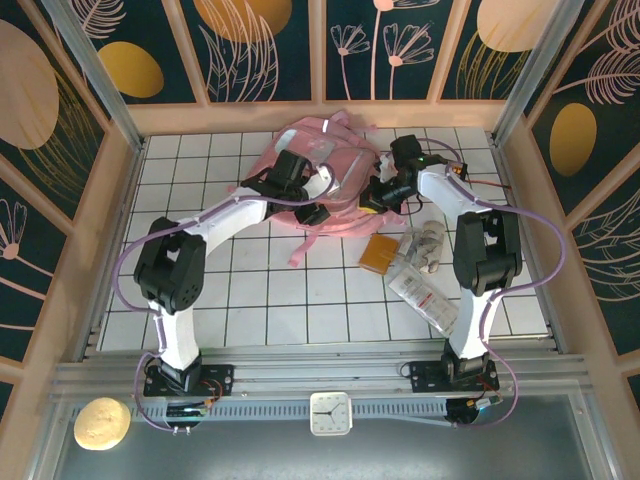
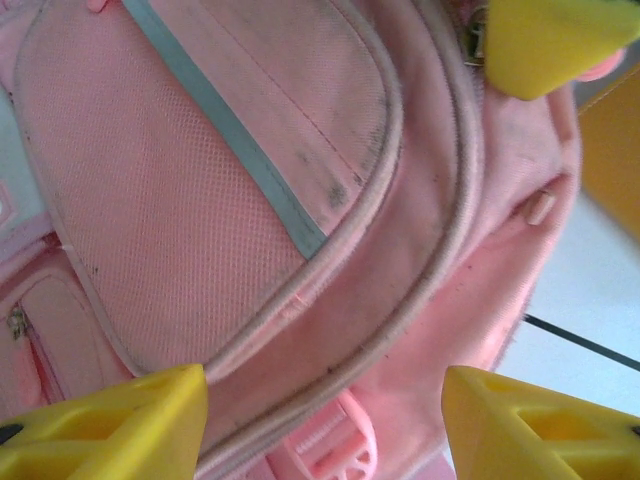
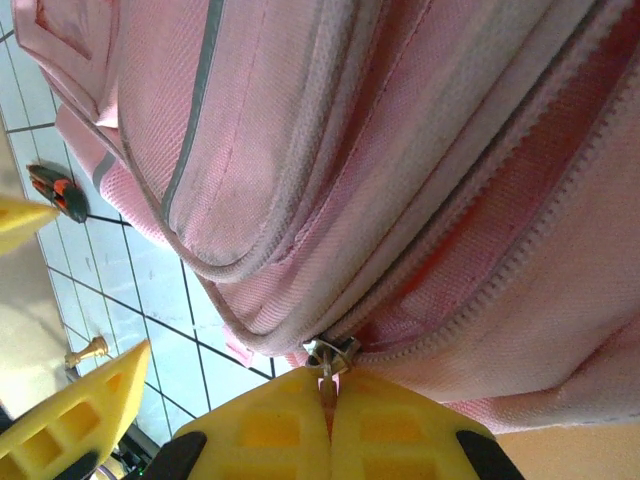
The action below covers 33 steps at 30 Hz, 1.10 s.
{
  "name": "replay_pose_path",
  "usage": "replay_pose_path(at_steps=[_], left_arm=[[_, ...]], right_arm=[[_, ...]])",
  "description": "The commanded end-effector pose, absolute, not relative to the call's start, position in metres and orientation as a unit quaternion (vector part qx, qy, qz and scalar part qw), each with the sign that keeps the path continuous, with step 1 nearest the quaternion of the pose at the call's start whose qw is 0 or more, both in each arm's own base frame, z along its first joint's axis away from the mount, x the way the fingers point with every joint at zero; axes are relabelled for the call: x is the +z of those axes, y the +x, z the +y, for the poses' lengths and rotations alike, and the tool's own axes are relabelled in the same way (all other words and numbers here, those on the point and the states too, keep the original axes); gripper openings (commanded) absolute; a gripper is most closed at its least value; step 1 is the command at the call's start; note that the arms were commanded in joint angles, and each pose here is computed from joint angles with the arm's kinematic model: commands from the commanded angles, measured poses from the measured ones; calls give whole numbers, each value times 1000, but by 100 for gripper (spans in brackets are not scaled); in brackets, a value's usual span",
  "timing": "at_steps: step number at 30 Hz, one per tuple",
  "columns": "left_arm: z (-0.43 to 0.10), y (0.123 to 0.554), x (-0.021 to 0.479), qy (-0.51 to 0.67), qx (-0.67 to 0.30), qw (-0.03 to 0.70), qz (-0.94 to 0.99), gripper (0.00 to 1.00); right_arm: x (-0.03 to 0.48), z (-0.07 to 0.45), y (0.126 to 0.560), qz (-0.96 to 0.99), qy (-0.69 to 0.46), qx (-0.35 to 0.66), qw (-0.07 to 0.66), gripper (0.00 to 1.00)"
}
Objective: Pack the student bag
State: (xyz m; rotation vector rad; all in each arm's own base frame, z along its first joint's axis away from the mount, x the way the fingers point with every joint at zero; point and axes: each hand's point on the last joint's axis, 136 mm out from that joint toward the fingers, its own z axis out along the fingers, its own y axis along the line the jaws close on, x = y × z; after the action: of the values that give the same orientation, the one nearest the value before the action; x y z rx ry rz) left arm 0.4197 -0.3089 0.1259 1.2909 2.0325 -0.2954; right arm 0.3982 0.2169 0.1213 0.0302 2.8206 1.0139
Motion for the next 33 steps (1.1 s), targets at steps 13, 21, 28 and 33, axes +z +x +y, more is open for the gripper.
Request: replay_pose_path(at_steps=[13, 21, 28, 33], left_arm=[[-344, 449, 111, 544, -110, 366, 747, 30], [-359, 443, 115, 516, -170, 347, 764, 0], [-377, 453, 141, 439, -234, 314, 808, 0], [-377, 454, 154, 414, -242, 308, 821, 0]], right_arm=[[167, 241, 393, 933, -13, 352, 76, 0], [160, 237, 393, 938, -13, 340, 71, 0], [152, 243, 389, 940, -10, 332, 77, 0], [132, 253, 371, 956, -34, 284, 60, 0]])
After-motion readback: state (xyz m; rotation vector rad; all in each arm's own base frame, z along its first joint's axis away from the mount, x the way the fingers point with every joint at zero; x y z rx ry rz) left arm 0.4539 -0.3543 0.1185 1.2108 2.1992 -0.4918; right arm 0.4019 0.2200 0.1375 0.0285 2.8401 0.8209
